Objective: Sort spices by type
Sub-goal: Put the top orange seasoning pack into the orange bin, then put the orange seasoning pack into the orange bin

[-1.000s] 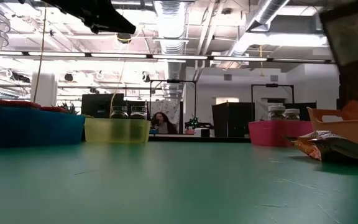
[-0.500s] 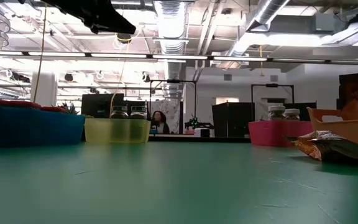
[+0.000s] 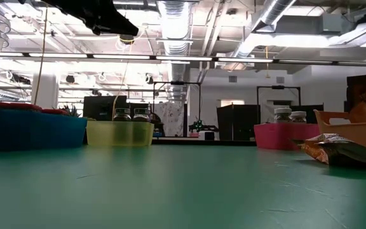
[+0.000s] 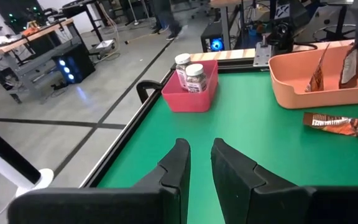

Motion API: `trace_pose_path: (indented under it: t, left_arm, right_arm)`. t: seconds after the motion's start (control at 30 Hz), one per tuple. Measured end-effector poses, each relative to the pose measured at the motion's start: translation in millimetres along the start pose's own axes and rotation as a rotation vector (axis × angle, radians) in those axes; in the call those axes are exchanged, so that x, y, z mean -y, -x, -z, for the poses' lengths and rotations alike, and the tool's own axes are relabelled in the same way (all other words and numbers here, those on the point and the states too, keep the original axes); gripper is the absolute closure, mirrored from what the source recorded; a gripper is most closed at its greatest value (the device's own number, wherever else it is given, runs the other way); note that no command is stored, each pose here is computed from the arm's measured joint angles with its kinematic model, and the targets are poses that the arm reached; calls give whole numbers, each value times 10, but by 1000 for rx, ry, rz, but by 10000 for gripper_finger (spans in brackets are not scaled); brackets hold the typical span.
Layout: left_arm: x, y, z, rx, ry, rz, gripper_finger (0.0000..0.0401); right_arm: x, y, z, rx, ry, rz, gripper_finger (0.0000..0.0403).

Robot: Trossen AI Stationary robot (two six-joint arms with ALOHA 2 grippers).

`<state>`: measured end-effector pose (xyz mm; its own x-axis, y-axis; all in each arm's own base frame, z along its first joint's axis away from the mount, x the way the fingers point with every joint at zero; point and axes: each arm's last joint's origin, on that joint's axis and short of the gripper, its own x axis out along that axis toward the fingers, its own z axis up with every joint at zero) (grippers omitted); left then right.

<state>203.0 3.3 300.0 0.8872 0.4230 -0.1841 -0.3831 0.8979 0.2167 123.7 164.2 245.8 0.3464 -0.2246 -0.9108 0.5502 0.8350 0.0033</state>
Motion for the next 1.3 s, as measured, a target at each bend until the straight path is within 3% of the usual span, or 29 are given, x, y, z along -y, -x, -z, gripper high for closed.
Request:
trace_pose_path:
  t: [0.23,0.47,0.7,0.93,1.07,1.3]
  left_arm:
    - [0,-1,0,0,0,0,345]
    - [0,-1,-1,1,1,-1,345]
    - [0,-1,-1,1,15,0,345]
    - [1,-1,-2,2,31,3,345]
    - [1,-1,-1,1,29,3,345]
    - [4,-1,23,-21,20,7,345]
  right_arm:
    - [-3,-102,118,7,-19,-29,364]
    - [-5,-142,131,-6,-28,-39,288]
    - [8,123,-28,-22,-50,-44,227]
    - [45,370,-403,10,-14,6,215]
    - [54,262,-751,53,80,7,214]
    - [126,9,-1411,106,202,-102,214]
